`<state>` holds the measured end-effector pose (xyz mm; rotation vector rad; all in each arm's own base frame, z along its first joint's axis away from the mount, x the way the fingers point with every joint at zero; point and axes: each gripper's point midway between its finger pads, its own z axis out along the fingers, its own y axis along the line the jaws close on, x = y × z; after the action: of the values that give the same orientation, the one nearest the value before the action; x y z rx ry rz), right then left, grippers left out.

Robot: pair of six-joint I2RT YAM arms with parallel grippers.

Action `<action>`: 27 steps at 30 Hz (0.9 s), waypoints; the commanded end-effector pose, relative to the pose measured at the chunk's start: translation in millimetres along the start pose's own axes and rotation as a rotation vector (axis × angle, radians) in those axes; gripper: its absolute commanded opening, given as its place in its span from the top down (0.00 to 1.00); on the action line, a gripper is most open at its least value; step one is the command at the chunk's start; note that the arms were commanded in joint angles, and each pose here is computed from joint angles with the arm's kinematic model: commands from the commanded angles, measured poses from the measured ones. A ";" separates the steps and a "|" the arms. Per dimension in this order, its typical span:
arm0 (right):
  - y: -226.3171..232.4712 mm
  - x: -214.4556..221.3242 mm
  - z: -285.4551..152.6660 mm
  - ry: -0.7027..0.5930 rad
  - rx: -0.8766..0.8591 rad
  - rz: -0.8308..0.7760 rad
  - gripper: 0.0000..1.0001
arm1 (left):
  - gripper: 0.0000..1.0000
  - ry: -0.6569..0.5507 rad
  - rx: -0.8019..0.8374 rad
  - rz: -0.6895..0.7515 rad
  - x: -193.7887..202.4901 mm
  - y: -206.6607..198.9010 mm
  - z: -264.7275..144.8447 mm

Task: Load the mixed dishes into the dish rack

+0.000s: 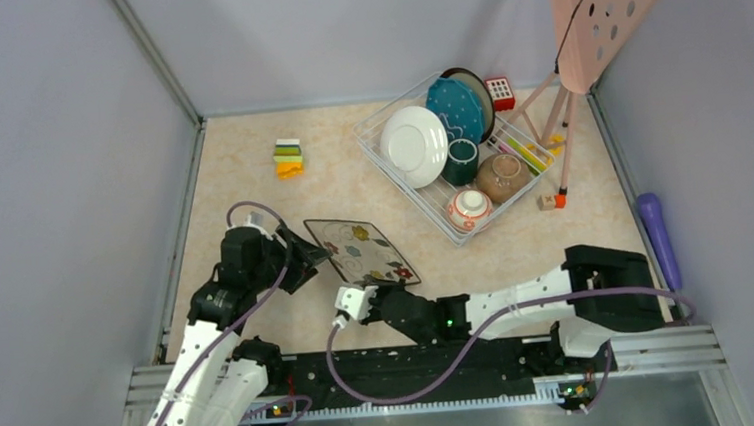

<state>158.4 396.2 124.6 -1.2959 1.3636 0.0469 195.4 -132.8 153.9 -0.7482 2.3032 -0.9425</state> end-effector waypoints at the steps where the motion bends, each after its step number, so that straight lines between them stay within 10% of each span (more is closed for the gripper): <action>1: -38.5 -31.9 -15.5 -0.146 0.026 0.323 1.00 | 0.30 -0.090 0.005 0.049 -20.3 -14.6 -13.6; 11: -77.6 -29.0 -45.3 -0.206 -0.022 0.539 1.00 | 0.02 -0.217 0.006 0.138 -54.5 -44.5 -38.4; 27: -134.6 -31.8 -58.1 -0.278 -0.069 0.884 1.00 | 0.02 -0.438 0.016 0.213 -105.0 -77.4 -64.2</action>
<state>203.6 315.0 192.4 -0.7481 1.6897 0.6323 240.5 -86.0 260.6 -0.6434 2.0127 -0.6421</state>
